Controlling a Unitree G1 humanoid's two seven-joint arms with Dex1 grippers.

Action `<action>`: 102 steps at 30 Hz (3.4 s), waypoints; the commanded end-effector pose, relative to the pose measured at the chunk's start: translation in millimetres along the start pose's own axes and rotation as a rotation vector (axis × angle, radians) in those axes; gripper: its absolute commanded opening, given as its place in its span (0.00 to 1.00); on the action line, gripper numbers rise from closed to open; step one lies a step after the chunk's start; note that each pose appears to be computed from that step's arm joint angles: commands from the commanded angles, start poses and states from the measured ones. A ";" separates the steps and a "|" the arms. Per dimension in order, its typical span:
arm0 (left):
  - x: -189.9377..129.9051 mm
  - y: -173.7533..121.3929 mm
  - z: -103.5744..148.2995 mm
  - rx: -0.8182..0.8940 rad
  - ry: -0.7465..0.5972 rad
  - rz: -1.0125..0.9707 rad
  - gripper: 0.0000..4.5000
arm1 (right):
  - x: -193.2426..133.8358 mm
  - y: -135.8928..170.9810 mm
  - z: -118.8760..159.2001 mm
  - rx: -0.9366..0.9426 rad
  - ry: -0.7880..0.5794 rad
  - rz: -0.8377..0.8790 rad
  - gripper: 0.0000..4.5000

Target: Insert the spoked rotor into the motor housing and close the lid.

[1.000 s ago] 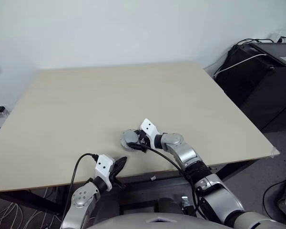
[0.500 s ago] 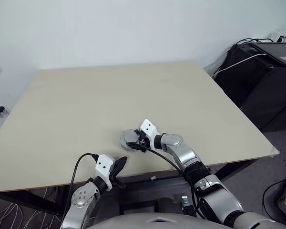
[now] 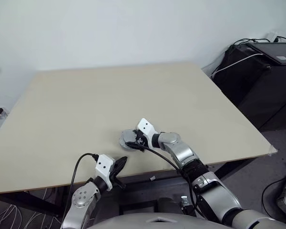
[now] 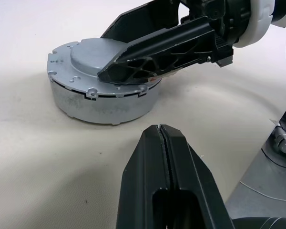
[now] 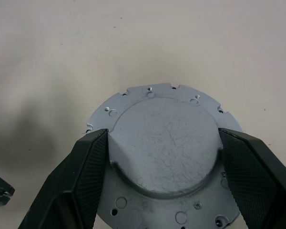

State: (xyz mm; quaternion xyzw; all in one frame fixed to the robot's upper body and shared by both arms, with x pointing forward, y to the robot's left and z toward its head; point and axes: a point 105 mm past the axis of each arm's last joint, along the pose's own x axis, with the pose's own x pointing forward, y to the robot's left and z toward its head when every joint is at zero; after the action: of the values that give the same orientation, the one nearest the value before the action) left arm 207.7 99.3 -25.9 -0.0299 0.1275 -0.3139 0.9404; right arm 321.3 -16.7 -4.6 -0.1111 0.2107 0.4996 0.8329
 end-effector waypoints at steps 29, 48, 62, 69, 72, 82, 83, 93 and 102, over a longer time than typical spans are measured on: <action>3.8 -1.2 10.7 0.019 -0.036 -0.015 0.00 | -5.5 -20.7 -25.7 0.010 0.193 -0.146 0.73; 32.1 76.2 65.8 -0.039 -0.101 0.276 0.00 | -8.2 -16.3 -27.5 -0.022 0.204 -0.102 0.73; 68.7 100.2 71.2 -0.341 0.150 0.013 0.00 | -8.8 -14.4 -24.0 -0.011 0.183 -0.113 0.73; 74.8 84.7 62.7 -0.403 0.245 -0.084 0.00 | -11.3 -14.8 -24.9 -0.003 0.178 -0.127 0.73; 76.3 76.7 57.1 -0.401 0.287 -0.113 0.00 | -11.6 -14.4 -24.9 -0.001 0.177 -0.129 0.73; 75.3 69.9 40.4 -0.387 0.377 -0.113 0.00 | -11.0 -8.4 -13.4 0.021 0.118 -0.099 0.81; 75.3 69.6 39.6 -0.385 0.380 -0.113 0.00 | -11.6 -8.4 -10.5 0.027 0.103 -0.098 0.90; 76.0 64.3 37.2 -0.383 0.383 -0.128 0.00 | -51.5 -26.6 22.0 0.078 -0.088 -0.272 0.99; 76.4 61.7 36.9 -0.375 0.383 -0.141 0.00 | -76.3 3.6 -7.7 0.544 -0.155 -0.290 0.99</action>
State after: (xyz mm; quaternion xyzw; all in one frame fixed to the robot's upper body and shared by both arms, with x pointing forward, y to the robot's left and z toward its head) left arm 319.8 108.9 -6.0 -0.1608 0.3331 -0.3421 0.8638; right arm 281.4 -79.6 8.5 0.1072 0.2743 0.3081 0.9046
